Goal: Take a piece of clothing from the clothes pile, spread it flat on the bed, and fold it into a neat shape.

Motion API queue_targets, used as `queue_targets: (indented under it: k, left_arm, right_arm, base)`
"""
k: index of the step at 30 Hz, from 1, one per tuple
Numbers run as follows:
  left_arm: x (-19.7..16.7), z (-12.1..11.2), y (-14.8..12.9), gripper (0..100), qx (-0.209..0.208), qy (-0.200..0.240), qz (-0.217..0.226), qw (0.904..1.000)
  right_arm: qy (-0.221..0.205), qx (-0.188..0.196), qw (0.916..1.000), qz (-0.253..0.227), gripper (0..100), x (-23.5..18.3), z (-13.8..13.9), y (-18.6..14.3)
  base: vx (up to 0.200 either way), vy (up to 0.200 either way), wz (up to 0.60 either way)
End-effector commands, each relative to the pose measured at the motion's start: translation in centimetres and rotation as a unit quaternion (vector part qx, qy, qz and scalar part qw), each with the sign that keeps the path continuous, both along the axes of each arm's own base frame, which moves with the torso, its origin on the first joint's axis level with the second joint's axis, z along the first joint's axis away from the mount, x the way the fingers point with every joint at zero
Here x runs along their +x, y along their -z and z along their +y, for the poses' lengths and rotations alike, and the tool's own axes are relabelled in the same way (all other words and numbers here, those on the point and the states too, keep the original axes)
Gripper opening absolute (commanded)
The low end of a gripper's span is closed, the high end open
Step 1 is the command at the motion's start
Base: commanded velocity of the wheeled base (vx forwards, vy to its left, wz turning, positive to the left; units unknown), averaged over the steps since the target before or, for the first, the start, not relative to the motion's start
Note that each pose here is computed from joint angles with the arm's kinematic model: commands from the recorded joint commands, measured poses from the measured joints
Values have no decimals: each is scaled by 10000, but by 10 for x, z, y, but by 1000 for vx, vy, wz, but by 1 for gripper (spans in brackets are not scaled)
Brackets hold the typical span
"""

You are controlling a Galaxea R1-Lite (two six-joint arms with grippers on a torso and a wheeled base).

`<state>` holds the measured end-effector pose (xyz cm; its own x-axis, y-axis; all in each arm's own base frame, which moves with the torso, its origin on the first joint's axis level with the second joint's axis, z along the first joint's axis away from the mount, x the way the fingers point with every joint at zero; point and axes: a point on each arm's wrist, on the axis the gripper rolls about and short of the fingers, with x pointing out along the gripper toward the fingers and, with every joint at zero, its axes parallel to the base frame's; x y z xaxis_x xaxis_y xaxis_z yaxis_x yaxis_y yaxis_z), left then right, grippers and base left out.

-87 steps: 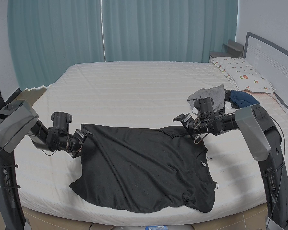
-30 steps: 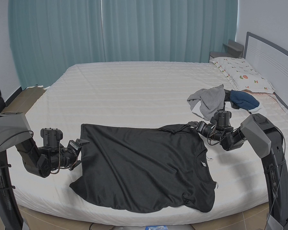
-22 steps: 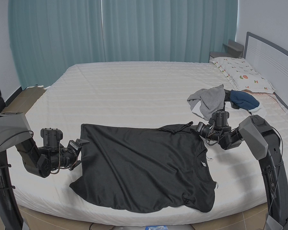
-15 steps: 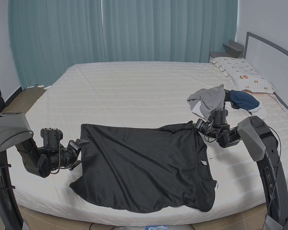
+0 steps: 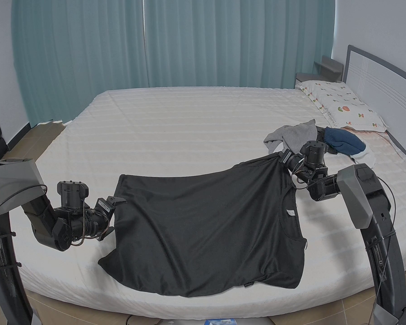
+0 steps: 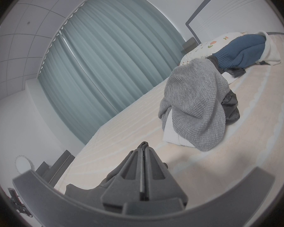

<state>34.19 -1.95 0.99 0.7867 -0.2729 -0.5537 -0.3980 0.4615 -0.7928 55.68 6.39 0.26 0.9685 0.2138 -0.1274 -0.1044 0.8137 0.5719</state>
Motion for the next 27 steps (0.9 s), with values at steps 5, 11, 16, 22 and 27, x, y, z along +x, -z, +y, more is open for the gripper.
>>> queue_targets:
  k: [5, 11, 16, 22, 27]
  left_arm:
    - [0, 0, 1, 100, -7, -5, 5, 10000]
    - [1, 0, -1, 100, 9, 7, -48, 10000]
    - [-8, 0, -15, 100, 14, 5, -188, 9998]
    - [-31, -1, -37, 100, 19, 51, -338, 9994]
    - [-56, -1, -41, 100, 4, 71, -203, 9998]
  right_arm:
    - [74, -538, 9983, 215, 0, -1, 3, 41]
    - [85, -574, 9982, 162, 100, -1, 4, 35]
    - [139, -563, 9973, 454, 100, -17, -4, 19]
    - [211, -63, 9975, 676, 100, -71, -16, -26]
    - [50, 672, 9919, 1075, 100, -129, -14, -49]
  base:
    - [0, 0, 0]
    - [0, 0, 0]
    - [0, 0, 0]
    - [0, 0, 0]
    - [0, 0, 0]
